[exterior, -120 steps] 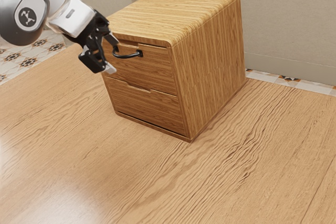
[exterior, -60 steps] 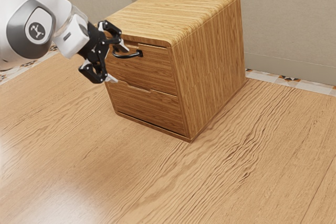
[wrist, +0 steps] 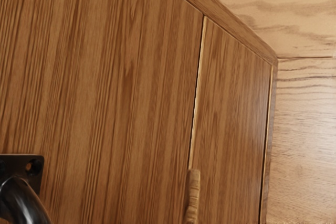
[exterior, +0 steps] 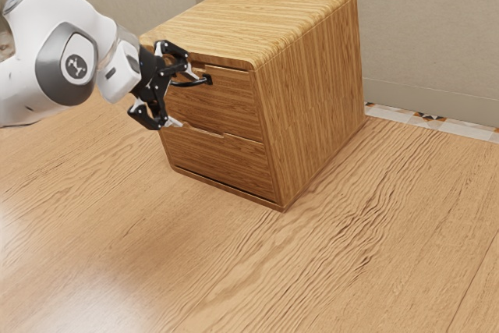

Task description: Pull the drawer handle with one arm to open the drawer

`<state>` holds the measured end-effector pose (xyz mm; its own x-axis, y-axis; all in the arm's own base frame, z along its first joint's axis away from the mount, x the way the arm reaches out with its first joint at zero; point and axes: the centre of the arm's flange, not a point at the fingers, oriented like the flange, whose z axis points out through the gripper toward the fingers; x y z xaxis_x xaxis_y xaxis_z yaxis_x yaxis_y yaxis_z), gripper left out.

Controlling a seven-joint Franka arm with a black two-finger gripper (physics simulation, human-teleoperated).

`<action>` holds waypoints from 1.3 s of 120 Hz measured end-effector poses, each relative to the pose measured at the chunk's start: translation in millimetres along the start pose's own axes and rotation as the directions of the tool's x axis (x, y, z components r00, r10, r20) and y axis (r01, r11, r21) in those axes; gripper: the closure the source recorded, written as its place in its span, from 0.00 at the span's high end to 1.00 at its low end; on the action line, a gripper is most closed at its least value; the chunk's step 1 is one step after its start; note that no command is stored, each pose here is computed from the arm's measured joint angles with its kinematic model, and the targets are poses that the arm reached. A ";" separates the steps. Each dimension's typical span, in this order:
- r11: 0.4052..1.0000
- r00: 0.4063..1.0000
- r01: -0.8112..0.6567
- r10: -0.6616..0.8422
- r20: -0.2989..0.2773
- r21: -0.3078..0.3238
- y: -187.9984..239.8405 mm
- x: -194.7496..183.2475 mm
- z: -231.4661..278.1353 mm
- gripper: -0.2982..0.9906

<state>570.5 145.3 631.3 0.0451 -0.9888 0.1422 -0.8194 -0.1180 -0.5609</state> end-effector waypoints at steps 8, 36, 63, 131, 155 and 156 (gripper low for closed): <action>1.000 1.000 -0.008 0.008 -0.003 -0.006 6.0 -0.9 0.0 0.77; 0.999 0.999 -0.032 0.032 -0.008 -0.012 20.1 -3.3 -5.9 0.74; 0.999 0.999 -0.041 0.041 -0.014 0.000 33.0 -6.5 -23.0 0.66; 0.999 0.999 -0.046 0.047 -0.018 0.014 78.9 -13.2 -58.4 0.75; 0.999 0.999 -0.034 0.034 -0.014 0.003 95.9 -20.6 -60.8 0.77; 0.999 0.999 -0.034 0.034 -0.014 0.003 96.6 -21.0 -61.2 0.77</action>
<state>455.4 160.2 624.0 0.0094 -0.9908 0.1347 -0.8189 -0.0850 -0.5677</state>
